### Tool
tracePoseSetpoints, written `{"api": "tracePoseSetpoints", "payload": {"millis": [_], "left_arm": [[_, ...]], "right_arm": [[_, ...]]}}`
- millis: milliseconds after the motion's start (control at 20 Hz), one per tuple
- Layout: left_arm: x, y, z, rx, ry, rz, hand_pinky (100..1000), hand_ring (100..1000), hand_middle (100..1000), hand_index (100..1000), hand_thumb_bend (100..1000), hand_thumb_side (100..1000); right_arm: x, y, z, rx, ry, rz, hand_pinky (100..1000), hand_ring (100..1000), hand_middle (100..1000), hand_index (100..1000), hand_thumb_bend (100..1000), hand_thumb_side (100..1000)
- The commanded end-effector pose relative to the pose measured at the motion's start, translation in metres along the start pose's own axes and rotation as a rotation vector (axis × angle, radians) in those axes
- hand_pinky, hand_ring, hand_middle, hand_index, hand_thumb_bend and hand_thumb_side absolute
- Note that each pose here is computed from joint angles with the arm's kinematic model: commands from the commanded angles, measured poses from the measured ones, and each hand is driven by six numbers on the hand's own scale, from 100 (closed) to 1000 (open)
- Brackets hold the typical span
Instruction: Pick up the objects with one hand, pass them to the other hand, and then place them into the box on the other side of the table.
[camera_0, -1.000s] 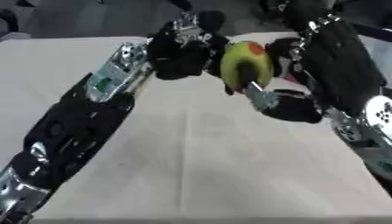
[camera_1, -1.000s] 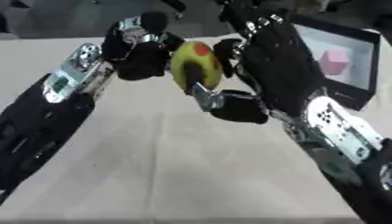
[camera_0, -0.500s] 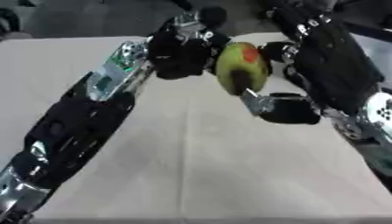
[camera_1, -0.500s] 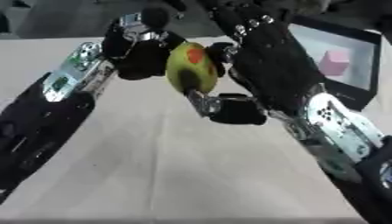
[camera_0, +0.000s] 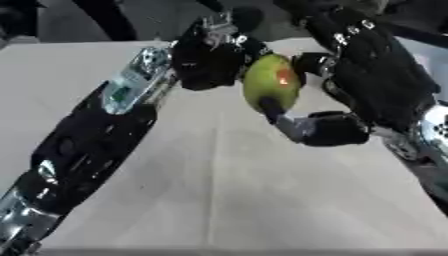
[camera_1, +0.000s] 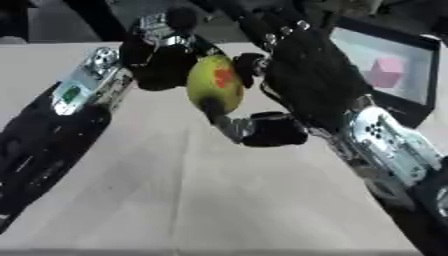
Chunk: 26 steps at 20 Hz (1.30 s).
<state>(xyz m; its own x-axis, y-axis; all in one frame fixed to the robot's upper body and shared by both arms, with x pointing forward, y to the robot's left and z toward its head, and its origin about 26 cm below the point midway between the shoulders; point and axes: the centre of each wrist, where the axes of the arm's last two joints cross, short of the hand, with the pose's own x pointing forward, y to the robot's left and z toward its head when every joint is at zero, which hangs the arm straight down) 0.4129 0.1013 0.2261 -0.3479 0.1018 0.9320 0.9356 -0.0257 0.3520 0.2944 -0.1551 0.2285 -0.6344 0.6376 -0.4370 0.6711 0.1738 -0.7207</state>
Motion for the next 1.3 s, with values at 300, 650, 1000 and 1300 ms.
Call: {"api": "tracePoseSetpoints", "payload": {"millis": [300, 650, 1000, 1300], "left_arm": [[0.0161, 0.0011, -0.0081, -0.024, -0.023, -0.044, 645, 533, 514, 640, 343, 1000], [0.0165, 0.0009, -0.0086, -0.026, -0.024, -0.044, 645, 533, 514, 641, 338, 1000], [0.0167, 0.0007, -0.0090, -0.027, -0.024, -0.044, 645, 533, 514, 641, 337, 1000], [0.0174, 0.0004, -0.0097, -0.030, -0.027, -0.042, 646, 533, 513, 641, 336, 1000]], "right_arm": [[-0.0054, -0.0074, -0.0040, -0.157, 0.065, 0.053, 605, 616, 1000, 329, 100, 989], [-0.0044, -0.0066, -0.0034, -0.147, 0.067, 0.064, 637, 641, 1000, 374, 100, 992], [-0.0037, -0.0064, -0.0037, -0.085, 0.029, 0.066, 717, 694, 1000, 649, 100, 981], [-0.0042, -0.0067, -0.0037, 0.006, 0.004, 0.068, 773, 731, 1000, 832, 469, 1000]]}}
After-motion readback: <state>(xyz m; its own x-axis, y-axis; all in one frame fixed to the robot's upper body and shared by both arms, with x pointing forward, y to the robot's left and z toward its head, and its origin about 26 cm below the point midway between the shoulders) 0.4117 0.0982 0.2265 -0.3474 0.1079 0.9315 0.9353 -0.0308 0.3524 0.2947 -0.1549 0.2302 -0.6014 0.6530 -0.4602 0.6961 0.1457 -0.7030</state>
